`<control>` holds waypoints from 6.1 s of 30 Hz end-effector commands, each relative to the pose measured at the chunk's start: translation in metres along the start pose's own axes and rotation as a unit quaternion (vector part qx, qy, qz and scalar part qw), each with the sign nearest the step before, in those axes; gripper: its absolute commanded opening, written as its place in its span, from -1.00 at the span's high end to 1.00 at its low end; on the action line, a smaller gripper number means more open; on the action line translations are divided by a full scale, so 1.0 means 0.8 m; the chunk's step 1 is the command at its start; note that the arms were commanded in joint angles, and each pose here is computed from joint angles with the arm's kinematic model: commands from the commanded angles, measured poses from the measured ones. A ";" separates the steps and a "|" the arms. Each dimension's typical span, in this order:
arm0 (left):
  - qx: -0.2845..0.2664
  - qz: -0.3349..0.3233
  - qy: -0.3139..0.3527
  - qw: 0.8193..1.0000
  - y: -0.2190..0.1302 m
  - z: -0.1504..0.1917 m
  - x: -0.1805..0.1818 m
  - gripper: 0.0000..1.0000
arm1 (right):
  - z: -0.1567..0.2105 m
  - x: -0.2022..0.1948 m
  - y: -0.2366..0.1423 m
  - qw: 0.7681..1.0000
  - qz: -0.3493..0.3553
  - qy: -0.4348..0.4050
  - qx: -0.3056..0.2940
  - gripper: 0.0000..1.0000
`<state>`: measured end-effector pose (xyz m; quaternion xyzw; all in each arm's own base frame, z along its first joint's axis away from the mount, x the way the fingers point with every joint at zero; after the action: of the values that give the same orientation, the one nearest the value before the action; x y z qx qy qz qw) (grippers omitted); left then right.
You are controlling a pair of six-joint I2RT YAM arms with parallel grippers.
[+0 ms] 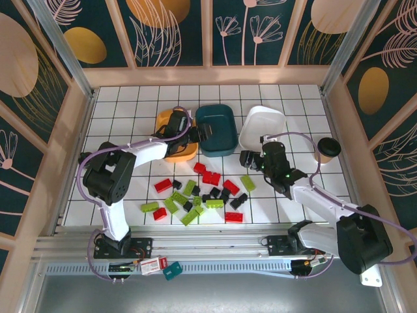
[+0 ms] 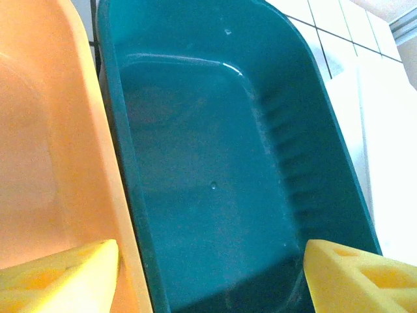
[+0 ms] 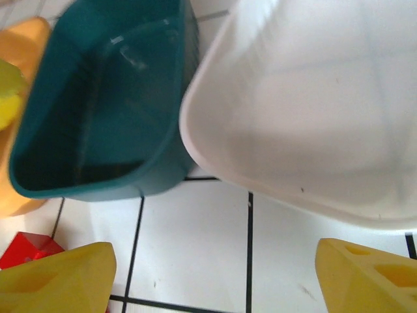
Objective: Sort the legos into containers by color
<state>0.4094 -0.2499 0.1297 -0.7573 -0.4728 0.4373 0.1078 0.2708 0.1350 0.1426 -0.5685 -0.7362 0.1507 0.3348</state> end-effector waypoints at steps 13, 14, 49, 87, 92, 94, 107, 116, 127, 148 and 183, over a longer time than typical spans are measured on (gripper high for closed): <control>-0.081 0.026 0.015 0.996 -0.139 -0.016 -0.030 -0.81 | 0.083 0.001 0.017 0.987 0.038 -0.046 0.153 -0.50; -0.084 0.023 0.015 0.996 -0.144 -0.013 -0.027 -0.81 | 0.086 0.001 0.018 0.985 0.040 -0.048 0.159 -0.50; -0.111 -0.055 0.003 0.992 -0.211 0.028 0.020 -0.83 | -0.114 -0.040 0.087 0.995 0.087 0.044 0.009 0.62; -0.067 -0.217 -0.036 0.973 -0.226 0.095 0.106 -0.78 | -0.090 0.025 0.037 0.999 0.035 0.009 -0.036 -0.24; 0.008 -0.199 -0.040 0.979 -0.192 0.125 0.112 -0.68 | -0.073 0.022 0.023 0.999 0.030 0.013 -0.032 -0.24; 0.030 -0.216 -0.042 0.975 -0.191 0.138 0.122 -0.70 | -0.070 0.020 0.019 0.999 0.031 0.012 -0.032 -0.24; 0.069 -0.230 -0.072 0.968 -0.181 0.176 0.146 -0.59 | -0.056 0.015 0.015 0.999 0.028 0.006 -0.030 -0.24; 0.088 -0.211 -0.077 0.970 -0.166 0.186 0.145 -0.47 | -0.045 0.006 0.016 0.999 0.038 0.003 -0.026 -0.24; 0.066 -0.211 -0.077 0.972 -0.171 0.174 0.140 0.17 | -0.043 0.004 0.015 0.999 0.041 0.001 -0.028 -0.24; -0.053 -0.154 -0.010 0.987 -0.217 0.037 0.040 0.91 | -0.044 0.008 0.004 0.999 0.025 0.011 -0.036 -0.24; -0.122 -0.041 -0.035 0.991 -0.203 -0.046 0.016 -0.98 | 0.039 0.054 -0.022 0.993 -0.091 -0.052 0.060 -0.35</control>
<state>0.3600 -0.1424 0.2609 -0.7269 -0.5759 0.3741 0.0053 0.2402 0.1709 0.1568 -0.4807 -0.7942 0.1590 0.3360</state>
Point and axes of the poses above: each hand's point on the last joint's axis, 136 mm out from that joint toward the fingers, its own y axis out along the fingers, its own x axis along the line the jaws close on, z = x × y, the point moved 5 cm from there along -y, back along the fingers
